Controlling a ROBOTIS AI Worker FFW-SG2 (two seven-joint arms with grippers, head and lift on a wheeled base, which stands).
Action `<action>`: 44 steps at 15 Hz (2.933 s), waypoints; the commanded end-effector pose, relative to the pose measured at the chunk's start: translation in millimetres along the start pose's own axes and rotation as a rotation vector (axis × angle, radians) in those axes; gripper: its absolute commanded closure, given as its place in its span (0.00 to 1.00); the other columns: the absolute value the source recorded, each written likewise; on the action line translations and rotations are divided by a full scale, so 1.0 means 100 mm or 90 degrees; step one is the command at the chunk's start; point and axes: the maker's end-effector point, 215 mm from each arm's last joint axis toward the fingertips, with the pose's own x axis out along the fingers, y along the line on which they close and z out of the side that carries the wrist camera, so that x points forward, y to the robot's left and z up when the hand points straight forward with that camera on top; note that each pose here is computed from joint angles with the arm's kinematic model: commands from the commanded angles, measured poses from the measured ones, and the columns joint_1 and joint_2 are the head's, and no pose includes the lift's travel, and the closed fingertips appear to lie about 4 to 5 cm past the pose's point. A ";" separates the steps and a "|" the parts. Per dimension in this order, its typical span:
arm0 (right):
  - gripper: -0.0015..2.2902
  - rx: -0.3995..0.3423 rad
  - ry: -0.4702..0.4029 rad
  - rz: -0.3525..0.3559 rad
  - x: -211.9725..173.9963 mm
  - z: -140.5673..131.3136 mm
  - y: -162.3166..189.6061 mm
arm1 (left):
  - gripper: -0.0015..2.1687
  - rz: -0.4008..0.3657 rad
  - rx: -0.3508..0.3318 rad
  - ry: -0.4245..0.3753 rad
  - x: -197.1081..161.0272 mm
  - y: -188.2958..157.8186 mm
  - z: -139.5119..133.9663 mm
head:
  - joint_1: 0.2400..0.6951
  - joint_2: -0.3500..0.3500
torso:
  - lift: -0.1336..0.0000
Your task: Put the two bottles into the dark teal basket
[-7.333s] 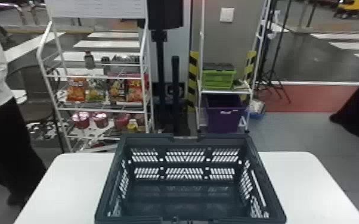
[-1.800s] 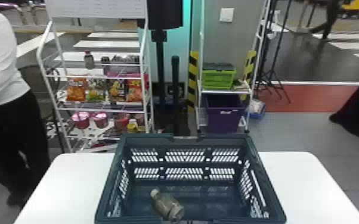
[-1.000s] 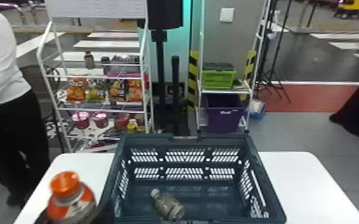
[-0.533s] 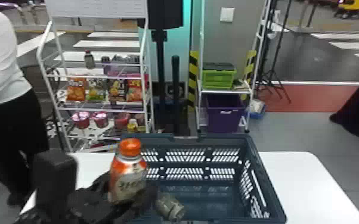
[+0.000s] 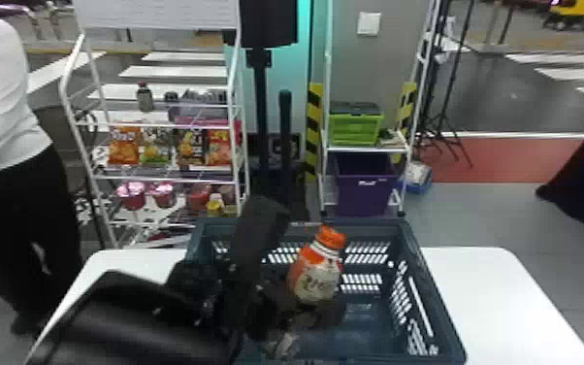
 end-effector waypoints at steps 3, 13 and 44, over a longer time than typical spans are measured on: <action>0.01 0.002 -0.008 -0.008 -0.05 -0.01 -0.04 | 0.99 -0.049 0.063 0.085 0.61 0.29 -0.24 | 0.57 0.50 | 1.00; 0.01 0.006 -0.031 -0.017 -0.10 0.07 -0.06 | 0.01 -0.002 0.101 0.121 0.72 0.90 -0.36 | 0.57 0.50 | 1.00; 0.01 -0.010 -0.041 0.051 -0.02 0.34 0.16 | 0.04 0.459 -0.047 -0.371 -2.30 0.07 -1.85 | 0.57 0.50 | 1.00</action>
